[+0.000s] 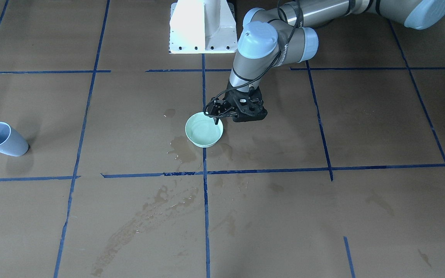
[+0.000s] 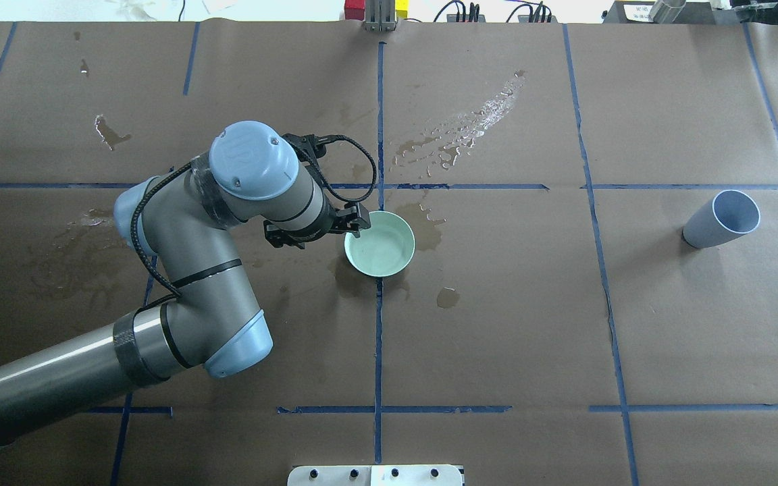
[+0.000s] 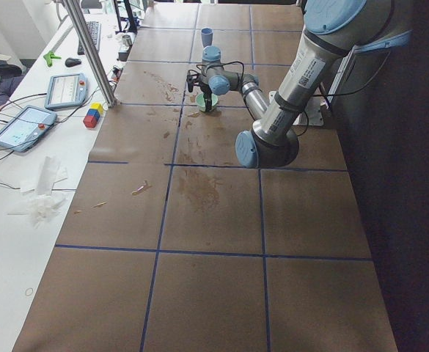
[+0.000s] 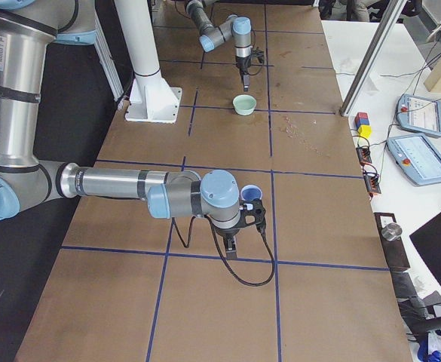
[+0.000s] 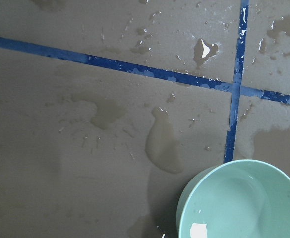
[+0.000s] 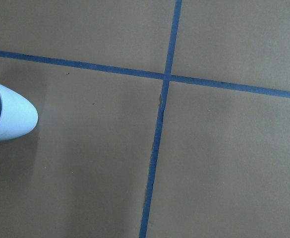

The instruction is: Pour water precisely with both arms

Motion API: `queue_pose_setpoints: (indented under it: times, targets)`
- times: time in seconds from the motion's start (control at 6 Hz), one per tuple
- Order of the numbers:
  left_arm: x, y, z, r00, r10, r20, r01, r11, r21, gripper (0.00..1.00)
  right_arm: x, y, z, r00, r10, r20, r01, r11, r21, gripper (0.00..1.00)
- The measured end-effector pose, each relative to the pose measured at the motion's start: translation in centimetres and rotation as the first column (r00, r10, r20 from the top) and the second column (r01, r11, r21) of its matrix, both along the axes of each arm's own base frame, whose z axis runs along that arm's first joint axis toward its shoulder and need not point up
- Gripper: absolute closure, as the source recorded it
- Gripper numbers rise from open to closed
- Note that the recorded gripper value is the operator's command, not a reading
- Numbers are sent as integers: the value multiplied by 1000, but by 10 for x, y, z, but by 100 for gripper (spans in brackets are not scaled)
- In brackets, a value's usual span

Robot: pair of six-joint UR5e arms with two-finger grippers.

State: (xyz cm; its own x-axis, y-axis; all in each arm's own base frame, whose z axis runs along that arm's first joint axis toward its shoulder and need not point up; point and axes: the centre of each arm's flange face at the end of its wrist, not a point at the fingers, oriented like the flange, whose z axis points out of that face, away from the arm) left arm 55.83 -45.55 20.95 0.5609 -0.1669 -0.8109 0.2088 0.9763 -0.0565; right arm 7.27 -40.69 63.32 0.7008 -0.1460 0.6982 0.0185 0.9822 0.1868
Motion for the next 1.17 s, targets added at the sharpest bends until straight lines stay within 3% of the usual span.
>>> queue_pose_setpoints:
  times: [0.17, 0.5, 0.67, 0.83, 1.17]
  targets:
    - [16, 5, 0, 1000, -13, 7, 13, 1000, -6, 21, 0, 0, 1, 1000, 2, 0, -2, 1000, -3, 0]
    - [37, 6, -4, 999, -38, 14, 39, 998, -48, 65, 0, 2, 1, 1000, 4, 2, -4, 1000, -7, 0]
    - [42, 9, -3, 999, -43, 15, 44, 997, -63, 93, 0, 2, 2, 1000, 6, 2, -6, 1000, -9, 0]
    - [46, 13, -2, 999, -41, 16, 42, 997, -70, 100, 0, 3, 2, 1000, 7, 2, -7, 1000, -10, 0]
    - [41, 10, -4, 999, -43, 11, 44, 997, -67, 100, 0, 3, 2, 1000, 8, 1, -8, 1000, -10, 0]
